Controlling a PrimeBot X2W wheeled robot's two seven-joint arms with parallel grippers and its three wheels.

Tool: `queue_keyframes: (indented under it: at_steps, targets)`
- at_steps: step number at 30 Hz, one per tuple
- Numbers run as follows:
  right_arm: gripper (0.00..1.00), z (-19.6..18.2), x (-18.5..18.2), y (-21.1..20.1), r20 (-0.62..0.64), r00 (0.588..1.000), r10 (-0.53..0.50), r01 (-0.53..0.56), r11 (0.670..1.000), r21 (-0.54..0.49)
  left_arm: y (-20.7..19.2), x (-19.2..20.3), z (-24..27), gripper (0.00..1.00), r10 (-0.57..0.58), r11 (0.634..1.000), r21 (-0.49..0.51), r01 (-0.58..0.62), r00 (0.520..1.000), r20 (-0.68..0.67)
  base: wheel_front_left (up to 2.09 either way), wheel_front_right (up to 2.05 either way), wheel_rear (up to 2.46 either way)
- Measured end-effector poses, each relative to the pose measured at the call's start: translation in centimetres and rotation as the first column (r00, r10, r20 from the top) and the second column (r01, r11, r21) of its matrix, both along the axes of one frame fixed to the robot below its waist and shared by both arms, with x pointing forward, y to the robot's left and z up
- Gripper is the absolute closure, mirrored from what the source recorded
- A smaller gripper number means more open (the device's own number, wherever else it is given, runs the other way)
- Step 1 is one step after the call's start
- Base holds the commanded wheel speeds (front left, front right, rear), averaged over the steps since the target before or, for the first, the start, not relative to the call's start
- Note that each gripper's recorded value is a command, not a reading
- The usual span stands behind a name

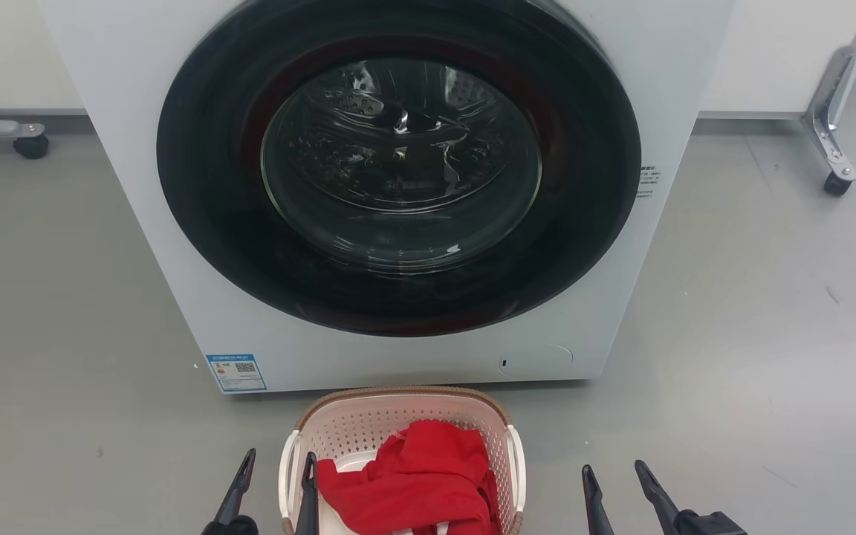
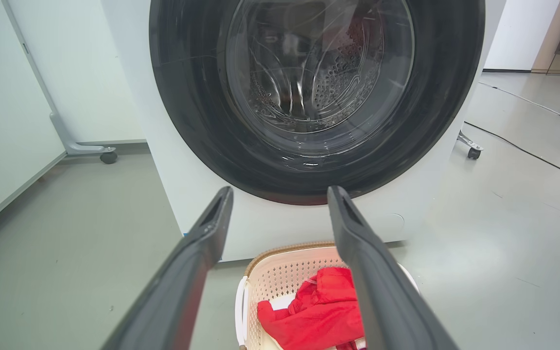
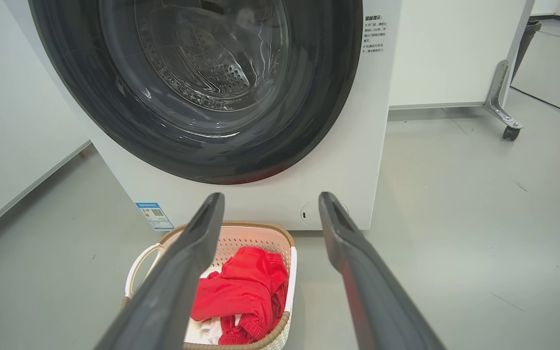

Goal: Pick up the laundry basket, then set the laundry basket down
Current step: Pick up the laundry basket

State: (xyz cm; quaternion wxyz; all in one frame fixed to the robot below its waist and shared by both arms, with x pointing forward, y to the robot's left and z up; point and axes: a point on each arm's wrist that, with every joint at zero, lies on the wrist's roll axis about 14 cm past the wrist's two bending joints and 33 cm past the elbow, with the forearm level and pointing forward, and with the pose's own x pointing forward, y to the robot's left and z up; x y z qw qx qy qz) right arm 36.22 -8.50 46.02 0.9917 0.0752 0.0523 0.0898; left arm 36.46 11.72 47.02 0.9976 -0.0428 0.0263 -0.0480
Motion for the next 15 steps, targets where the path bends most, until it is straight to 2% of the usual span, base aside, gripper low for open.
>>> queue_keyframes:
  at_steps: [15]
  targets:
    - [0.0,-1.1,1.5,-0.2,-0.031,0.999,-0.01,0.011,1.0,0.012,0.6,1.1,-1.5,0.0,0.02,1.0,-0.008,-0.021,0.999,-0.043,0.0,0.0,0.0]
